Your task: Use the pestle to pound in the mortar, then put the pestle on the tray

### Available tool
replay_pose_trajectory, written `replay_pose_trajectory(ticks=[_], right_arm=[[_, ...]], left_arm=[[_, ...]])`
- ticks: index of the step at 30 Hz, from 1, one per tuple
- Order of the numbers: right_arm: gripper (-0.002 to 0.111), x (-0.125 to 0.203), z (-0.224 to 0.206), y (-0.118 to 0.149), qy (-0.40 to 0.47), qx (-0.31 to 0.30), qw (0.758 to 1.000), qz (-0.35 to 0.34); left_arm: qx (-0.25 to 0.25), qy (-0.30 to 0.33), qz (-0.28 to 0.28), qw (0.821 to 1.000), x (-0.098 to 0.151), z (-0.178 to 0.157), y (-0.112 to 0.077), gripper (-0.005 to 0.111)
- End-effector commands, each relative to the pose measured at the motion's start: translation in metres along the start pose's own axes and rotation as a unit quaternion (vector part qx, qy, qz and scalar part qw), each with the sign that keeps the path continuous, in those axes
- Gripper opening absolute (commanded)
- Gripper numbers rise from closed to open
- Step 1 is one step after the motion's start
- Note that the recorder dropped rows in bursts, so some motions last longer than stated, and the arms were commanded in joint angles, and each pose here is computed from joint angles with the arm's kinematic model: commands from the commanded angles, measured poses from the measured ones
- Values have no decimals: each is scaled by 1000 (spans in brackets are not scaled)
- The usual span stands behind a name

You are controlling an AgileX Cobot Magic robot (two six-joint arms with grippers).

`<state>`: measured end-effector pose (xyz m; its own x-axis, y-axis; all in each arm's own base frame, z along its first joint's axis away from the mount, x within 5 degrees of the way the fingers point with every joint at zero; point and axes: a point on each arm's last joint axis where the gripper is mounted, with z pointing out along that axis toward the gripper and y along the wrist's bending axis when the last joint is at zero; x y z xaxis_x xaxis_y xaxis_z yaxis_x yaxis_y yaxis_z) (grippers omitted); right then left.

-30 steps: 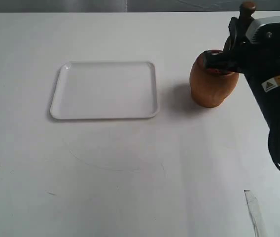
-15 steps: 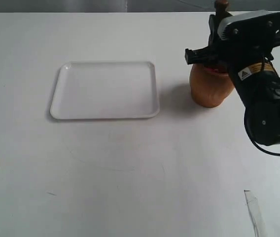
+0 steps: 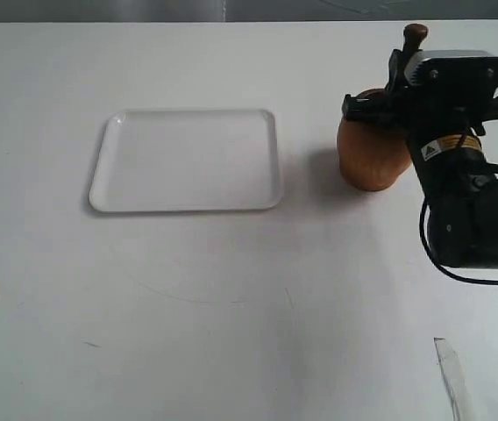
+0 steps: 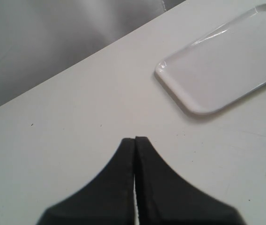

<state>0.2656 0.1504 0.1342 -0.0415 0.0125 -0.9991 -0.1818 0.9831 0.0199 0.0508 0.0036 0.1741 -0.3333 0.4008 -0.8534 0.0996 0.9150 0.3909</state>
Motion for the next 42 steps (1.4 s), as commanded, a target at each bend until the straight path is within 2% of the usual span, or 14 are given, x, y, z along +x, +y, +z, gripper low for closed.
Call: replay_pose_trajectory(ticks=[1, 3, 8, 12, 15, 18, 26, 30, 35, 38, 42], right_arm=[[0, 13, -4, 4, 47, -35, 997, -41], [0, -8, -6, 5, 13, -44, 997, -55], [0, -75, -19, 1, -92, -41, 994, -38], [0, -104, -30, -3, -138, -39, 990, -14], [0, -100, -28, -2, -132, -39, 990, -16], [0, -82, -21, 1, -102, -40, 994, -30], [0, -3, -5, 6, 21, -47, 998, -43], [0, 1, -5, 6, 29, -47, 997, -46], [0, -24, -8, 7, -13, -52, 997, -55], [0, -62, -16, 6, -74, -59, 994, -59], [0, -111, -33, 0, -154, -54, 986, -29]], left_arm=[[4, -4, -6, 1000, 0, 0, -1, 0], [4, -4, -6, 1000, 0, 0, -1, 0], [4, -4, -6, 1000, 0, 0, -1, 0], [4, -4, -6, 1000, 0, 0, -1, 0], [4, -4, -6, 1000, 0, 0, -1, 0], [4, -4, -6, 1000, 0, 0, -1, 0], [4, -4, -6, 1000, 0, 0, -1, 0], [4, -4, -6, 1000, 0, 0, -1, 0], [4, -4, -6, 1000, 0, 0, -1, 0], [4, -4, -6, 1000, 0, 0, -1, 0], [4, -4, -6, 1000, 0, 0, -1, 0]])
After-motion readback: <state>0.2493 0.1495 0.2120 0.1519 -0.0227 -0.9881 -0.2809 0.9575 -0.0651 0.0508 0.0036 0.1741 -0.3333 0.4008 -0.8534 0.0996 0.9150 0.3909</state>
